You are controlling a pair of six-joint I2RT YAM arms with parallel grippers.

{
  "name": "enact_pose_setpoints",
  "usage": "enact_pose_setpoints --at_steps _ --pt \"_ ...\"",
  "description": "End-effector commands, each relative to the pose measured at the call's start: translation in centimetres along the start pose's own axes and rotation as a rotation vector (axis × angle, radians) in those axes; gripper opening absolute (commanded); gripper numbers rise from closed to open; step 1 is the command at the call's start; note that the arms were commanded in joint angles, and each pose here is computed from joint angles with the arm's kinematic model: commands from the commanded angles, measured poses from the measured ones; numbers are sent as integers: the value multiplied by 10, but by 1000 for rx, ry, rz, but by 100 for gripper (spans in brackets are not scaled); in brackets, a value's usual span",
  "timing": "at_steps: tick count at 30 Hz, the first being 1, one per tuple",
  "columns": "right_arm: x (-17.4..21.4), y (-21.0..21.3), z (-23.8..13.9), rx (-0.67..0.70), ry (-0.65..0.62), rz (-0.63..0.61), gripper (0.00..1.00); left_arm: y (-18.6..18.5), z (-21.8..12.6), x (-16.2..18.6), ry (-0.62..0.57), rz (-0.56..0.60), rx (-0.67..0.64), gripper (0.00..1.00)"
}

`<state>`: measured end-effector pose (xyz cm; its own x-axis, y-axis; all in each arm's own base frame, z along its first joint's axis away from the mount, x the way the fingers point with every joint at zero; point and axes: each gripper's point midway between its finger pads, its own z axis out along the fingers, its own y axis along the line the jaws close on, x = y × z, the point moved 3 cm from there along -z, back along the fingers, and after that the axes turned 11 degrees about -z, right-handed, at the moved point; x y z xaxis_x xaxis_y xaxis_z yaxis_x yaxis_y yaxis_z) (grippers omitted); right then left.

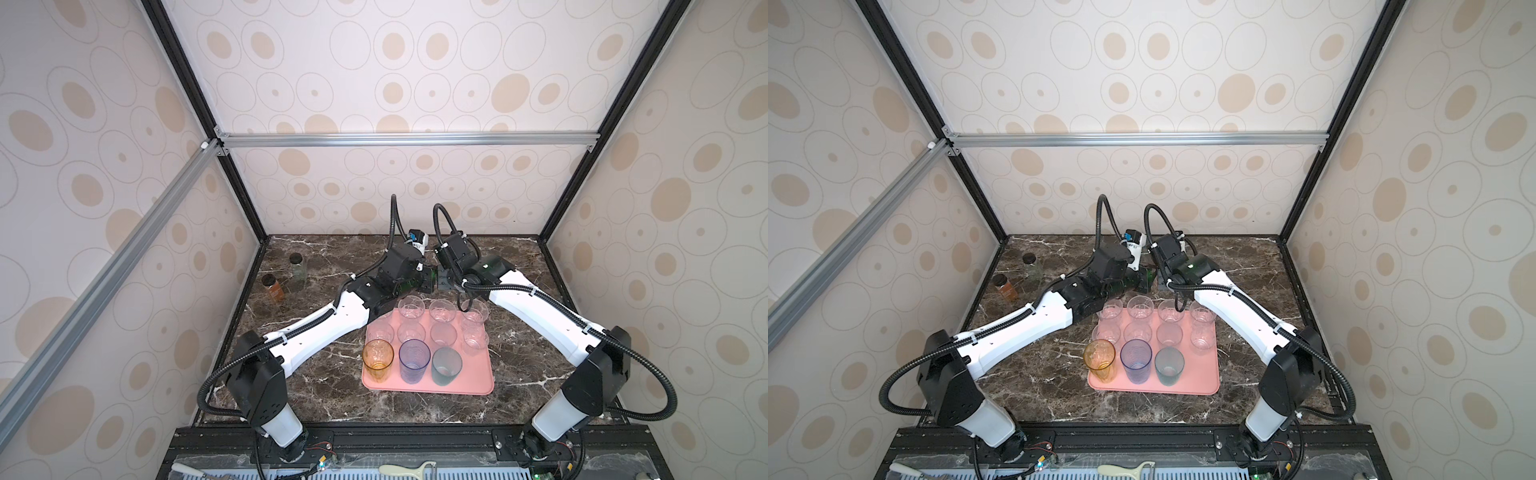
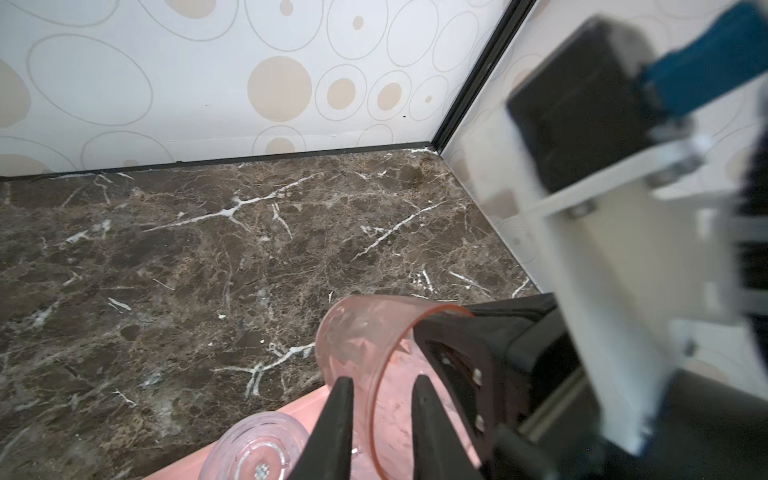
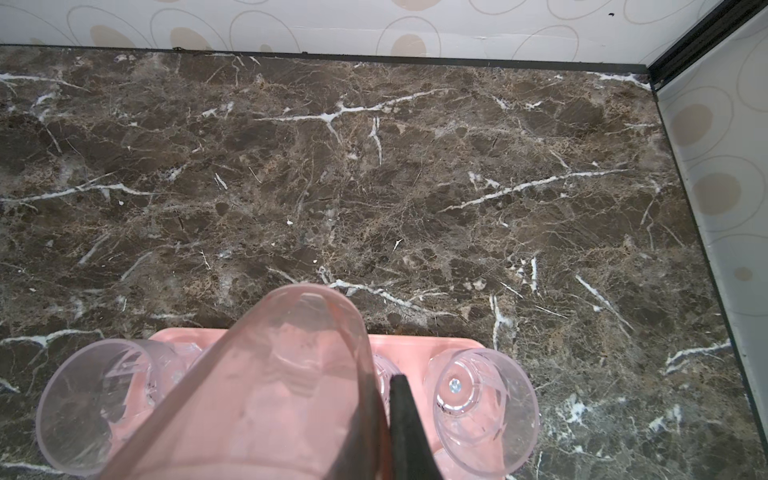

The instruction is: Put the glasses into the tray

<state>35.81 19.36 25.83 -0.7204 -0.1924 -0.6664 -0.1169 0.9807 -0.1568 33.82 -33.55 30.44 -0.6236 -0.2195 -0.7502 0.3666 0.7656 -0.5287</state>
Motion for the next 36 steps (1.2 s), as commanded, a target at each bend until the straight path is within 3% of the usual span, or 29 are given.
enact_pose_setpoints --at_steps 1,7,15,29,36 --pt "-12 -8 -14 14 -40 17 3 -18 -24 -17 -51 -33 68 32" --pt "-12 -22 -21 9 -27 29 1 -16 -53 -24 -99 -10 70 37" --pt "14 -74 -56 18 35 44 1 33 -77 -27 -195 152 -168 49" --pt "134 -131 -119 44 314 25 1 112 -116 -17 -216 165 -358 53" --pt "206 -117 -101 -4 446 107 0 127 -117 -1 -192 142 -370 53"
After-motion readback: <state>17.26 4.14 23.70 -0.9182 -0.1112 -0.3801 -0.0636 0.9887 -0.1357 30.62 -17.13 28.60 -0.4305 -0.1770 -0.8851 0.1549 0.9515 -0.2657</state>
